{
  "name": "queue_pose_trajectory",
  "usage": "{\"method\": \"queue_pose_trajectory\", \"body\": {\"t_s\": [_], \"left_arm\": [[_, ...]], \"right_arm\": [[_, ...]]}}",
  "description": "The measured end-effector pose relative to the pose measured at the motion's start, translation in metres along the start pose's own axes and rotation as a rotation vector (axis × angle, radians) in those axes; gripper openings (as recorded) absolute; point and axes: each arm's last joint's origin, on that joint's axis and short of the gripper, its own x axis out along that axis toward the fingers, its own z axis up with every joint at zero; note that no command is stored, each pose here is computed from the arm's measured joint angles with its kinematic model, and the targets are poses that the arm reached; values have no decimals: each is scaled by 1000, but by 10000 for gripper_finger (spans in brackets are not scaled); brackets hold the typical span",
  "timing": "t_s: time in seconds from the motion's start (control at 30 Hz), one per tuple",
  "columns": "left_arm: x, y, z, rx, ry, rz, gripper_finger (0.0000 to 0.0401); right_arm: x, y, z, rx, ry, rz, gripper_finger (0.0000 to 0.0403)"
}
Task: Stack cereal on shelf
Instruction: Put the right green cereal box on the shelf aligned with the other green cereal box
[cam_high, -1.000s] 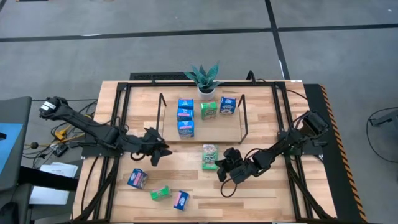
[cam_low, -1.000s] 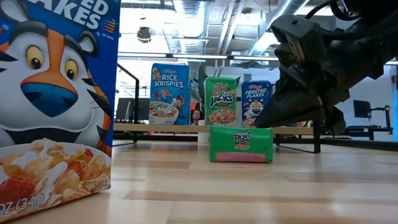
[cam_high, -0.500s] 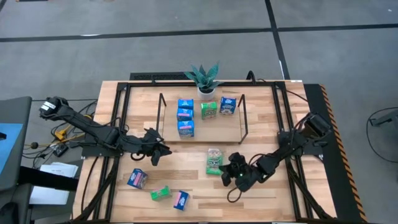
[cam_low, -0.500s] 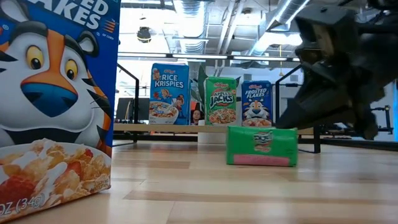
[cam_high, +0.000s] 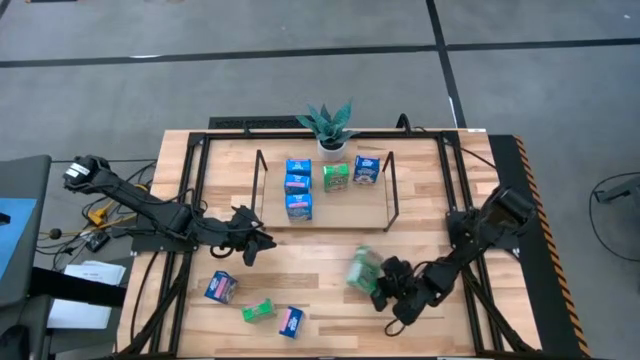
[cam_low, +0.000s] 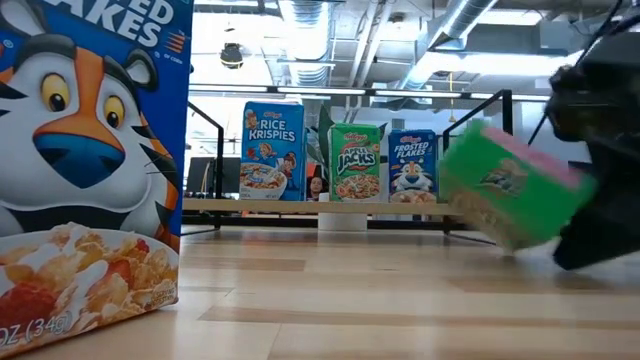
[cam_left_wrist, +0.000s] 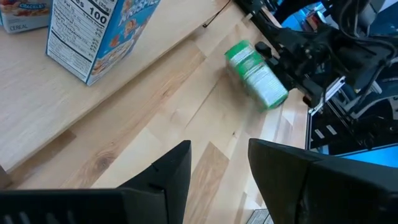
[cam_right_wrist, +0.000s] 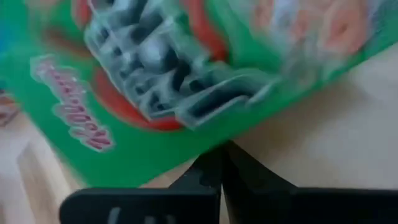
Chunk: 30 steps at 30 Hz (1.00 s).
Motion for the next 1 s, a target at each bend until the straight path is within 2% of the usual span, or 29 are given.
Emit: {"method": "queue_pose_trajectory", "body": {"t_s": [0.2, 0.43, 0.57, 0.7, 0.87, 1.0], "left_arm": [[0, 1, 0, 3, -14, 14, 148], [0, 1, 0, 12, -19, 18, 148], [0, 1, 0, 22, -15, 16, 148], [0, 1, 0, 38, -16, 16, 148], [0, 1, 1, 39, -25, 25, 148], [0, 1, 1, 39, -27, 27, 148]], "right_arm": [[0, 2, 0, 25, -20, 16, 9], [0, 7, 3, 49, -37, 53, 35], [-10, 23, 11, 11, -80, 111, 31], [-13, 23, 18, -35, -158, 36, 8], [-6, 16, 25, 16, -203, -37, 24], [-3, 16, 30, -7, -206, -45, 15]]}}
